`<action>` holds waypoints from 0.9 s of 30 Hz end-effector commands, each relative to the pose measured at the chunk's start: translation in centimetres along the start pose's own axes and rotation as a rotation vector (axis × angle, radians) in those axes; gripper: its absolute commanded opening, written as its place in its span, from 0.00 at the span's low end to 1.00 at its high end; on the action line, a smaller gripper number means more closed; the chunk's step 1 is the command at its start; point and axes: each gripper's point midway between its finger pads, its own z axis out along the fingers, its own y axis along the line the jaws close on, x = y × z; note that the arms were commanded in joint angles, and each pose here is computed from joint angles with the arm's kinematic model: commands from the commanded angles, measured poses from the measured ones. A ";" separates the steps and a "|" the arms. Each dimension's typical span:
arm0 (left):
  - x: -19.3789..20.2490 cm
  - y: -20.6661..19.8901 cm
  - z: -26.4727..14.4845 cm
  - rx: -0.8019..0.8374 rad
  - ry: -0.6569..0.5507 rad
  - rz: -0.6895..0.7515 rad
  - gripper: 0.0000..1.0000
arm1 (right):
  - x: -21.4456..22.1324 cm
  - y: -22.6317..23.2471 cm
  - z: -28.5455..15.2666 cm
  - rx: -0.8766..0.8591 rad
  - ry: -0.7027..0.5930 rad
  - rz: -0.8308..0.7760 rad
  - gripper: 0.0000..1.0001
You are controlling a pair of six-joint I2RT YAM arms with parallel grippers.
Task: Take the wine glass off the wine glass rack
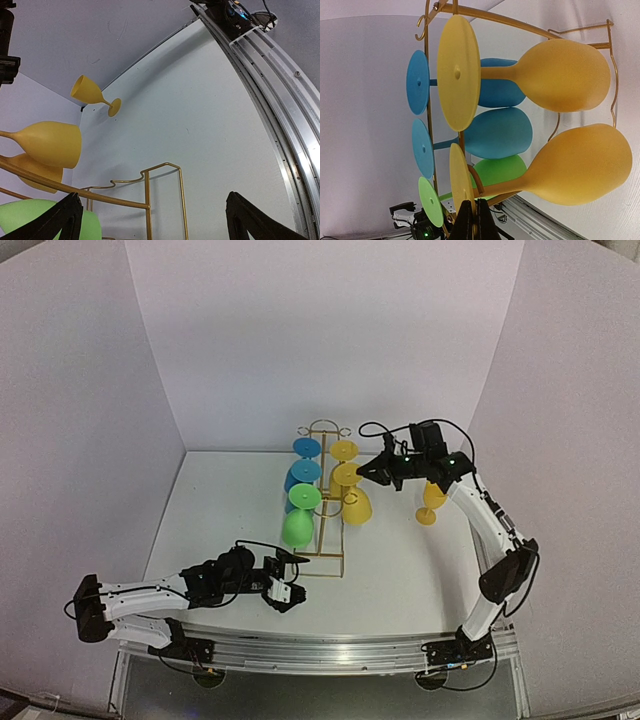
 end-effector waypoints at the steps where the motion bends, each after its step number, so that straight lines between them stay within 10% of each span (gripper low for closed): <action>1: -1.1 1.2 -0.7 -0.045 -0.041 0.016 0.99 | 0.1 0.9 -1.2 -0.017 -0.044 0.000 0.00; 27: -1.3 1.7 -0.8 -0.050 -0.040 -0.066 0.99 | -0.4 0.3 -6.6 -0.005 -0.240 -0.057 0.00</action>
